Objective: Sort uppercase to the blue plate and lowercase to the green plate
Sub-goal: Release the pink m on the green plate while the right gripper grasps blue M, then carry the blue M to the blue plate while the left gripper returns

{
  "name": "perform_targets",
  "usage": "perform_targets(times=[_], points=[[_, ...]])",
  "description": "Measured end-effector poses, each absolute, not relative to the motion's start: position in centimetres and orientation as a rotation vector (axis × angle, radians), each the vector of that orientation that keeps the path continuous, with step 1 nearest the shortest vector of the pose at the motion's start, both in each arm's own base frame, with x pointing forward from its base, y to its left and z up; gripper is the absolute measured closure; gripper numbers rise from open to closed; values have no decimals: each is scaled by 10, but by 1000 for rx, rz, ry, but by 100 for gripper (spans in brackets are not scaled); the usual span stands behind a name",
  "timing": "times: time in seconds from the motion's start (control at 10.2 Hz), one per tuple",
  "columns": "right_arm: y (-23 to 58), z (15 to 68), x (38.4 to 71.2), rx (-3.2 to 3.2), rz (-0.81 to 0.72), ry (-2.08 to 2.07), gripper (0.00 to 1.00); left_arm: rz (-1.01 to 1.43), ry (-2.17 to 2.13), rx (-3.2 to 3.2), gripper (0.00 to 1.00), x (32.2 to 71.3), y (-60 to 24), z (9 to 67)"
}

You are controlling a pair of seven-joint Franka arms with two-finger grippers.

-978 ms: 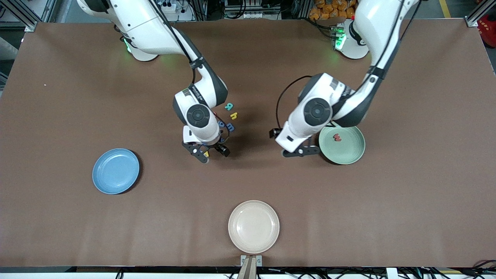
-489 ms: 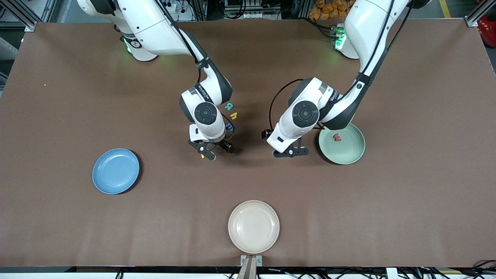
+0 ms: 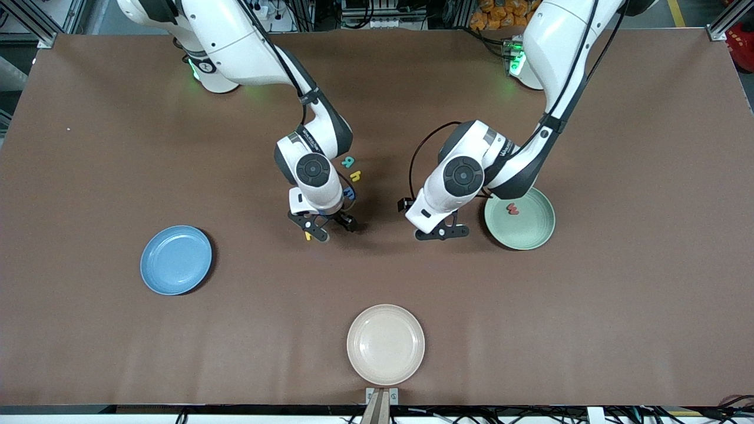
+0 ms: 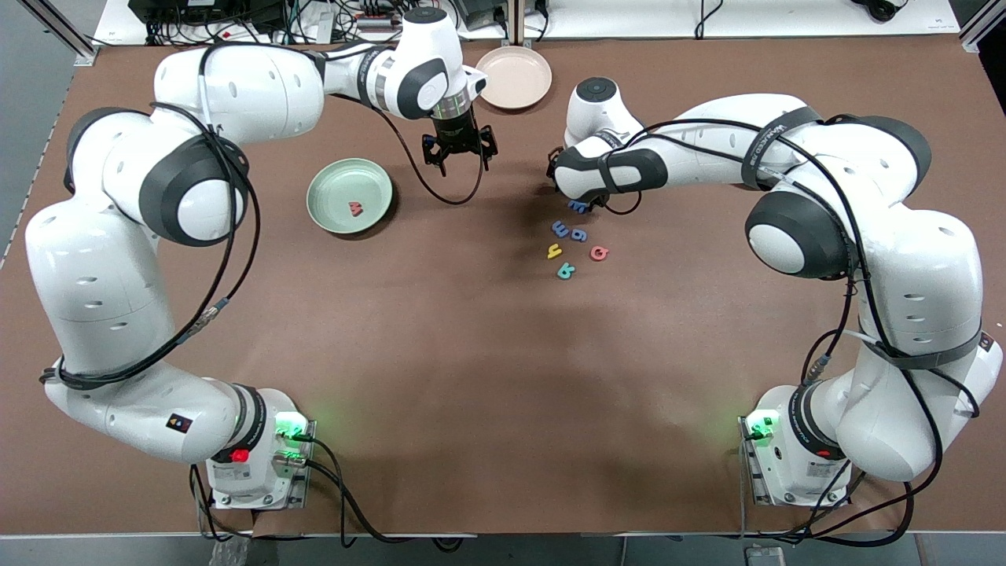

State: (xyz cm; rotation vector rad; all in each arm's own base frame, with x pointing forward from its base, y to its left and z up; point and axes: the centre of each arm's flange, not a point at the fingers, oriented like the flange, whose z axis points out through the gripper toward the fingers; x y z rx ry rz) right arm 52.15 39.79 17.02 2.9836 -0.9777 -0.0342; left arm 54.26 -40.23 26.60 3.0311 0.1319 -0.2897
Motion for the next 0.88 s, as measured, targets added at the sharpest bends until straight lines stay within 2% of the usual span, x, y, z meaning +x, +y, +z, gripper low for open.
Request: perform_targets(times=[0.59, 0.68, 0.88], points=[[398, 168, 518, 2982, -41, -973, 0, -299, 133, 3033, 0, 542, -402, 262], [400, 172, 519, 2993, -30, -976, 12, -300, 133, 3033, 0, 542, -402, 261], [401, 178, 520, 3002, -23, -978, 48, -304, 134, 3034, 0, 542, -402, 260]])
